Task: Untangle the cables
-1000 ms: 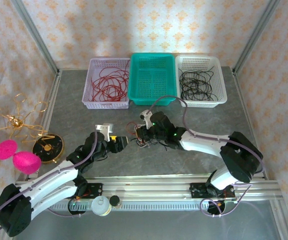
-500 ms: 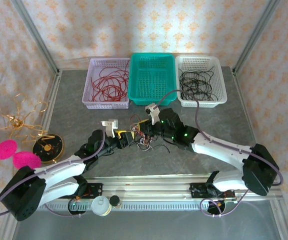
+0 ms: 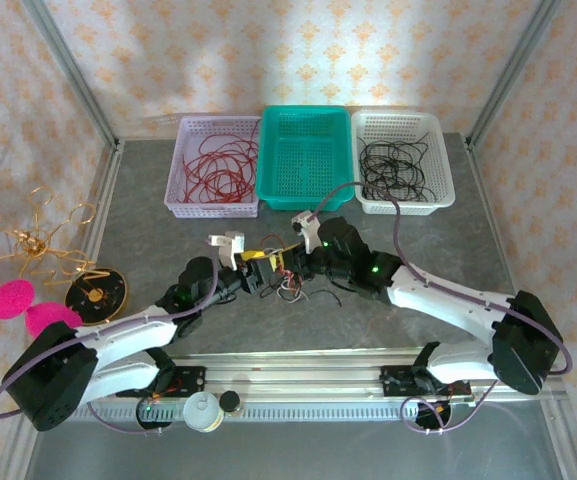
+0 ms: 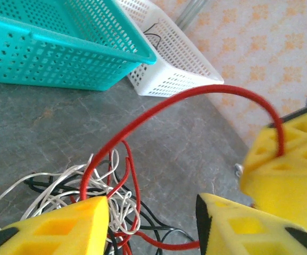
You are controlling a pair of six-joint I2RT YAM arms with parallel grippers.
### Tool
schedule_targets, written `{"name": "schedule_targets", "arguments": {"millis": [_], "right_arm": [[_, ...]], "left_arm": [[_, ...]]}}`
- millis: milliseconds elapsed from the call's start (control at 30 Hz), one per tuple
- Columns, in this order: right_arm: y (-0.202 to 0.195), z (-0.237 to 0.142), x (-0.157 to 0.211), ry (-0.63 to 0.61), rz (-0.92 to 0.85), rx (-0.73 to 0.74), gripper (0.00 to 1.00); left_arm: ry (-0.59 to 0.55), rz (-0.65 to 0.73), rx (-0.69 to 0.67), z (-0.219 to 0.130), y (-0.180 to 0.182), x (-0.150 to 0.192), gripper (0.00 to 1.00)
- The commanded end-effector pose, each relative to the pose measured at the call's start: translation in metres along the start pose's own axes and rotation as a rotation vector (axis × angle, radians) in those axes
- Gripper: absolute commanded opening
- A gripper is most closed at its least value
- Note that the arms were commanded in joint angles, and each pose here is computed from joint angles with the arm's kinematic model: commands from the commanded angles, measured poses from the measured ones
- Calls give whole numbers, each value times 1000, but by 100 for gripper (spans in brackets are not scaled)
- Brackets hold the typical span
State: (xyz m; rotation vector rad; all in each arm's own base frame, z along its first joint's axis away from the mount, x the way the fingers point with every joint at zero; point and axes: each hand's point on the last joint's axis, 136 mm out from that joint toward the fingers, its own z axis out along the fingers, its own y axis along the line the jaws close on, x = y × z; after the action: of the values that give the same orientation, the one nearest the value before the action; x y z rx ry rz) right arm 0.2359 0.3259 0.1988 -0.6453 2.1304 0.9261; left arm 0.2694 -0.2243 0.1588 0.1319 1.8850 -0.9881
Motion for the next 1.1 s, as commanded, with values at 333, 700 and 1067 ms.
{"name": "schedule_targets", "arguments": {"millis": [333, 700, 1067], "right_arm": [[19, -31, -25, -35, -96, -19, 0], [22, -41, -39, -111, -91, -21, 0], [41, -55, -46, -61, -168, -74, 0]], "left_arm": [[-156, 150, -30, 5, -27, -53, 0], [-135, 222, -125, -15, -27, -59, 22], [-15, 293, 140, -13, -58, -18, 62]]}}
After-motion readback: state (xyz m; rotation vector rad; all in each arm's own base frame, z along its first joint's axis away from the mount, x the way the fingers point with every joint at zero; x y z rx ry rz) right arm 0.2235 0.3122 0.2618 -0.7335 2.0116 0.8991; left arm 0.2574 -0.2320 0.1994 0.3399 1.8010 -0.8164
